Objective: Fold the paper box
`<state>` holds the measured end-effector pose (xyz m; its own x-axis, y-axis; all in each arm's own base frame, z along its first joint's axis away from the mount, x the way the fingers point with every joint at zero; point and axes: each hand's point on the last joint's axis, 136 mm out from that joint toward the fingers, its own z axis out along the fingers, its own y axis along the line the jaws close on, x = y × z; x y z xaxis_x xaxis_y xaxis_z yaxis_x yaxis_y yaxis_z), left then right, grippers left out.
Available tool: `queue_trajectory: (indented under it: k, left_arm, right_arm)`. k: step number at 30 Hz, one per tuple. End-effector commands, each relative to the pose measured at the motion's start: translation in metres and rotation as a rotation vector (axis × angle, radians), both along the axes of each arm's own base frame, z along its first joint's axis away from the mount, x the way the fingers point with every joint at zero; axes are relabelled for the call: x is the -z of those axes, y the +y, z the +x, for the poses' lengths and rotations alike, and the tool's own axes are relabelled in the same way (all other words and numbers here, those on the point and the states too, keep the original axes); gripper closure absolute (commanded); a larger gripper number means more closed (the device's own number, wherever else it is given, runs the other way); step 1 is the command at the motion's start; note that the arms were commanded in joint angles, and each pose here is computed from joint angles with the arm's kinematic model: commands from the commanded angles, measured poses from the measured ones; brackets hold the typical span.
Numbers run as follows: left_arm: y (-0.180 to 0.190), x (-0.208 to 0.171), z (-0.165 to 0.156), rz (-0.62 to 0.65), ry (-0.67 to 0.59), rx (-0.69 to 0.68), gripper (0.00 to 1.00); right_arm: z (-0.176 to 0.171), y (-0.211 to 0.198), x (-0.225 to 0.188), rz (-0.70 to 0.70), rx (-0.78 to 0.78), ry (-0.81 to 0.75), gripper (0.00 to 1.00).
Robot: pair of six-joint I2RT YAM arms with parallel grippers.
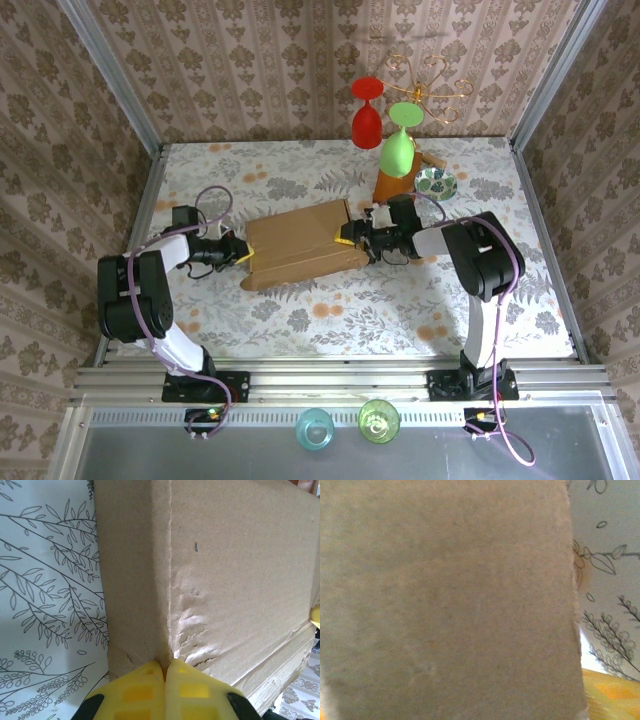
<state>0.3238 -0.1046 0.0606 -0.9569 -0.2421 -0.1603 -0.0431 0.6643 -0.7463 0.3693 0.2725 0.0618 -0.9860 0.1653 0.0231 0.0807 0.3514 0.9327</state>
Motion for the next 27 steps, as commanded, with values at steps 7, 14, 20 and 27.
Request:
queue_trajectory:
  k: [7, 14, 20, 27]
  left_arm:
    - [0.009, -0.057, 0.012, -0.059, -0.114, -0.184, 0.58]
    - [0.030, -0.108, 0.035, -0.170, -0.196, -0.441, 0.48]
    - [0.036, -0.080, 0.023, -0.179, 0.061, -0.582, 0.49]
    - [0.039, -0.062, -0.004, -0.161, 0.274, -0.800, 0.44]
  right_arm:
    - [0.010, 0.001, -0.015, 0.102, 0.162, 0.105, 0.45]
    - [0.003, -0.003, -0.027, 0.104, 0.231, 0.388, 0.53]
    - [-0.024, -0.014, -0.038, 0.061, 0.258, 0.655, 0.56]
    - [-0.045, -0.034, -0.057, 0.050, 0.285, 0.790, 0.56]
